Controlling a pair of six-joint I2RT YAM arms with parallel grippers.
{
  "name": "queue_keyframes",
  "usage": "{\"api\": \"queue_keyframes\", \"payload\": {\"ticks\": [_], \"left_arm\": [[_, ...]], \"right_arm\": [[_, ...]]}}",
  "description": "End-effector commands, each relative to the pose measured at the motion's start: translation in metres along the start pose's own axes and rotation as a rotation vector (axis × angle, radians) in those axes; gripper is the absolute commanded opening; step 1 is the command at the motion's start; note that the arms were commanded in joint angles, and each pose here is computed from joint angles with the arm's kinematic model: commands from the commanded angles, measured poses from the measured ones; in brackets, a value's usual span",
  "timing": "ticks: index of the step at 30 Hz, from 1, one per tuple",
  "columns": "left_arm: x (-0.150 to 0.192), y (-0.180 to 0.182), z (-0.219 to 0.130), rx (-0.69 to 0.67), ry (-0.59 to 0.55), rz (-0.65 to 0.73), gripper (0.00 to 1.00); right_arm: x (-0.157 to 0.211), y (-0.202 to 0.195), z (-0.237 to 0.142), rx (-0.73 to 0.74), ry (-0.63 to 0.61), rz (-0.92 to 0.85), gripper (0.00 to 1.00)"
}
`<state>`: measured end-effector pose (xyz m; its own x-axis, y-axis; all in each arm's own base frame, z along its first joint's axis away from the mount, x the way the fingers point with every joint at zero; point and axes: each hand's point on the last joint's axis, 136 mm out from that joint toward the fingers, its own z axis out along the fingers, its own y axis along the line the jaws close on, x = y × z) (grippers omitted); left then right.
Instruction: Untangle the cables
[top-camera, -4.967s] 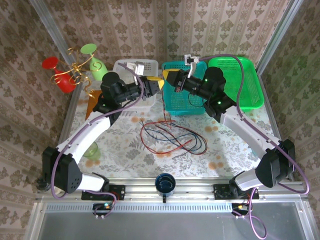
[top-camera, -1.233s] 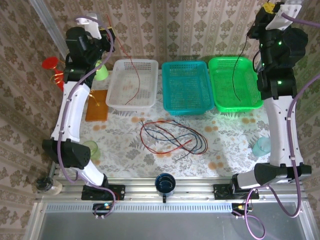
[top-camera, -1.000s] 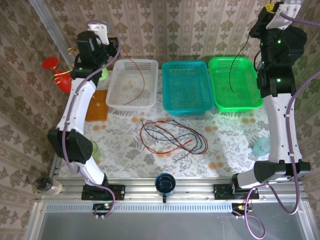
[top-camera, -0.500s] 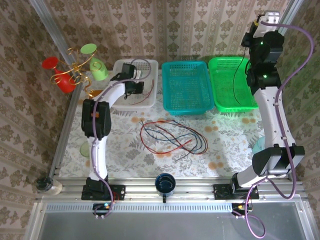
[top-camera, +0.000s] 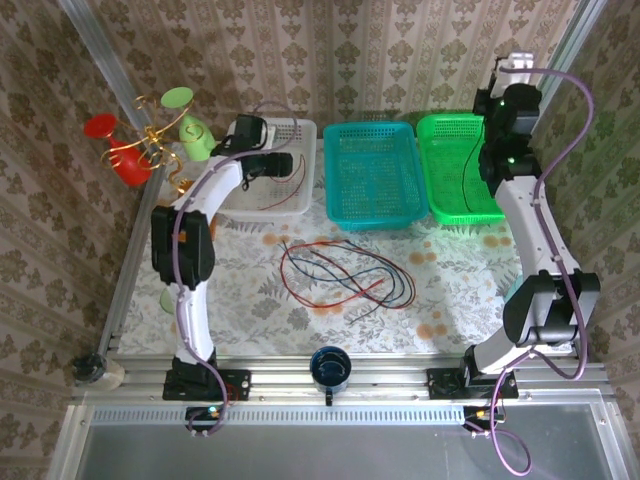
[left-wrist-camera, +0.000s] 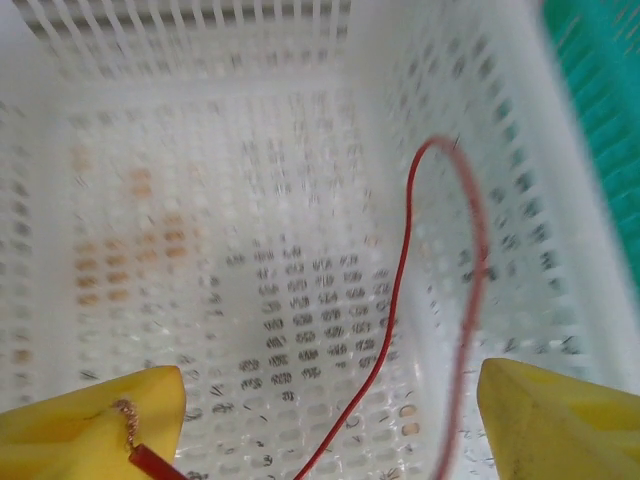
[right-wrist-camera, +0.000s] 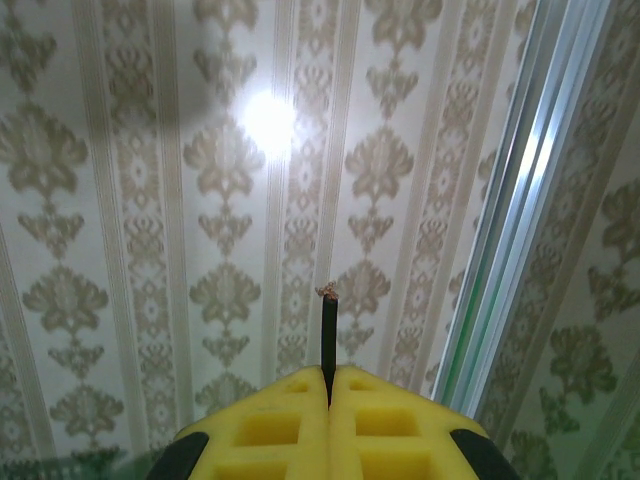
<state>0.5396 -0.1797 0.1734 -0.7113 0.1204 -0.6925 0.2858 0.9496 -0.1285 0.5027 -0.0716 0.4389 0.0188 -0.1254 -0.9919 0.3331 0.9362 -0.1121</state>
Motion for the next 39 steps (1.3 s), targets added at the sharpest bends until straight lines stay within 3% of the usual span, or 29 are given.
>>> {"api": "queue_keyframes", "payload": {"ticks": [1,3,6,10,13,18,23,30,35,38,39], "left_arm": [[-0.033,0.001,-0.04,-0.033,-0.102,0.023,0.8],[-0.04,-0.002,-0.056,-0.037,-0.125,0.033,0.84],[-0.043,-0.006,-0.066,-0.024,-0.131,0.049,0.99],[-0.035,-0.004,-0.05,0.032,-0.04,-0.009,1.0],[-0.059,-0.018,-0.064,0.194,-0.118,-0.132,1.0],[-0.079,-0.033,-0.102,0.153,-0.201,-0.034,1.0],[-0.061,-0.047,-0.118,0.136,-0.176,0.023,1.0],[-0.021,-0.072,-0.124,0.132,-0.11,0.085,1.0],[-0.006,-0.079,-0.123,0.145,-0.078,0.07,1.0],[0.0,-0.081,-0.125,0.147,-0.067,0.065,1.0],[0.001,-0.082,-0.127,0.147,-0.065,0.067,1.0]], "right_arm": [[0.027,-0.005,0.006,0.047,0.035,0.011,0.0],[0.055,-0.003,0.009,0.052,0.096,0.002,0.0],[0.096,0.001,0.015,0.047,0.198,-0.012,0.0],[0.132,-0.002,0.02,0.035,0.307,0.035,0.0],[0.148,-0.005,0.024,0.038,0.361,0.034,0.0],[0.192,-0.006,0.035,0.05,0.54,0.004,0.0],[0.269,0.009,0.04,0.016,0.86,-0.035,0.0],[0.364,0.031,0.016,-0.041,1.25,-0.037,0.0],[0.397,0.032,0.001,-0.026,1.408,-0.045,0.04],[0.394,0.027,0.003,-0.015,1.405,-0.031,0.14],[0.387,0.025,0.005,-0.013,1.391,-0.024,0.22]]}}
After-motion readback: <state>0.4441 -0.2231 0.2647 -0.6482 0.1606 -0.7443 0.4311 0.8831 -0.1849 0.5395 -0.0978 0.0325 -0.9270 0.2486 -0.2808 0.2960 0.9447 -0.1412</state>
